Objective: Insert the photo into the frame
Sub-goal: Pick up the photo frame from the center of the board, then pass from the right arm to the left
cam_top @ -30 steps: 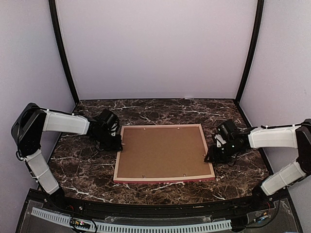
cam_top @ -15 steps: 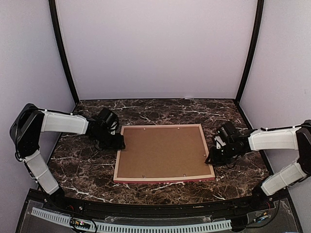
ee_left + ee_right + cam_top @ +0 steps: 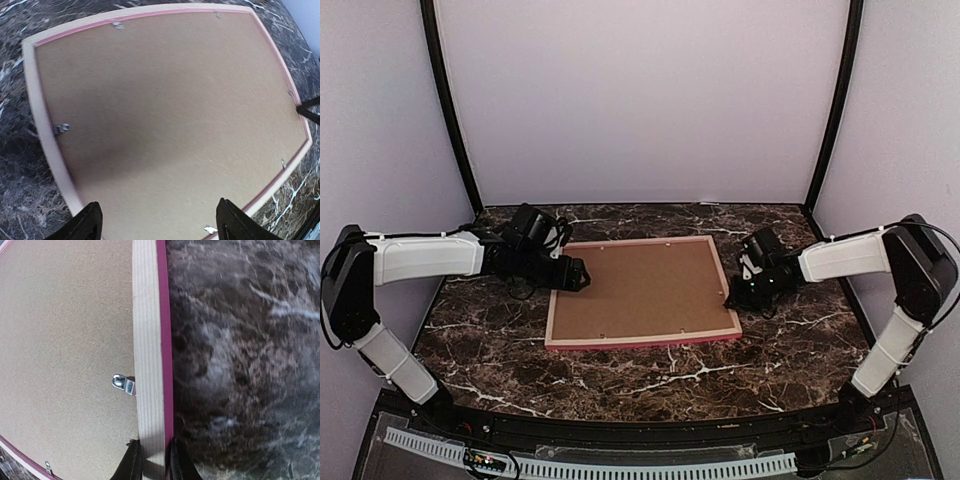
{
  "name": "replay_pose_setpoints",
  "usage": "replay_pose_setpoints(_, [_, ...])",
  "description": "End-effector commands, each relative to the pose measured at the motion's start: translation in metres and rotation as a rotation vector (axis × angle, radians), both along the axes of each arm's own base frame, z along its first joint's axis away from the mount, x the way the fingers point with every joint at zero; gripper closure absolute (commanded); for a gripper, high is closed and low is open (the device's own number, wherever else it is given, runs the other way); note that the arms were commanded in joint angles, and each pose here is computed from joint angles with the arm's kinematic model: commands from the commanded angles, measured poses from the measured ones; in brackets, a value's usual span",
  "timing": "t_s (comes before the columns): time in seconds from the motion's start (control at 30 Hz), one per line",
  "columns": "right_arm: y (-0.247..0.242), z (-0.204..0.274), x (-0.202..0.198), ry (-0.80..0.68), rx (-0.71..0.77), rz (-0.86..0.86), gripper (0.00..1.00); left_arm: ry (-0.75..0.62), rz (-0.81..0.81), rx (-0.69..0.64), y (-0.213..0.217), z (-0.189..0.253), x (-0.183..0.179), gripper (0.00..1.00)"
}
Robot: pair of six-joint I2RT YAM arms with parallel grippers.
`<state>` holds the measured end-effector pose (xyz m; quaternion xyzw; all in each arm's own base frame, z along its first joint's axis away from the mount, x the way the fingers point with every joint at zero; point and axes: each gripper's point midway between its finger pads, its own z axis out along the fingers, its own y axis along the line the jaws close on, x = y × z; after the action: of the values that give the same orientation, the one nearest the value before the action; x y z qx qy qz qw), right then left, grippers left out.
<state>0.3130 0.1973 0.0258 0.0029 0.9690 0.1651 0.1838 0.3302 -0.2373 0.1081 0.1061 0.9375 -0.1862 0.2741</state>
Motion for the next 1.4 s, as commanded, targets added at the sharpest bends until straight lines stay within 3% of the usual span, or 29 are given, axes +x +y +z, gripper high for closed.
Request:
replay_pose_setpoints(0.0, [0.0,-0.004,0.034,-0.031,-0.033,0.0,1.0,-0.132,-0.184,-0.013,-0.04,0.031,-0.011,0.18])
replay_pose_setpoints(0.2, [0.013,0.017,0.053,-0.034,-0.036,0.08,1.0,-0.255,-0.359,0.083,-0.082,0.038,-0.031,0.16])
replay_pose_setpoints(0.77, [0.032,0.071,0.037,0.065,0.098,0.238,1.0,-0.568,-0.662,0.497,-0.163,0.011,-0.066,0.14])
replay_pose_setpoints(1.1, [0.037,0.083,0.024,0.122,0.134,0.286,1.0,-0.647,-0.715,0.701,-0.17,-0.012,-0.076,0.13])
replay_pose_setpoints(1.37, [0.038,0.08,0.022,0.132,0.147,0.281,1.0,-0.652,-0.714,0.721,-0.171,-0.011,-0.078,0.18])
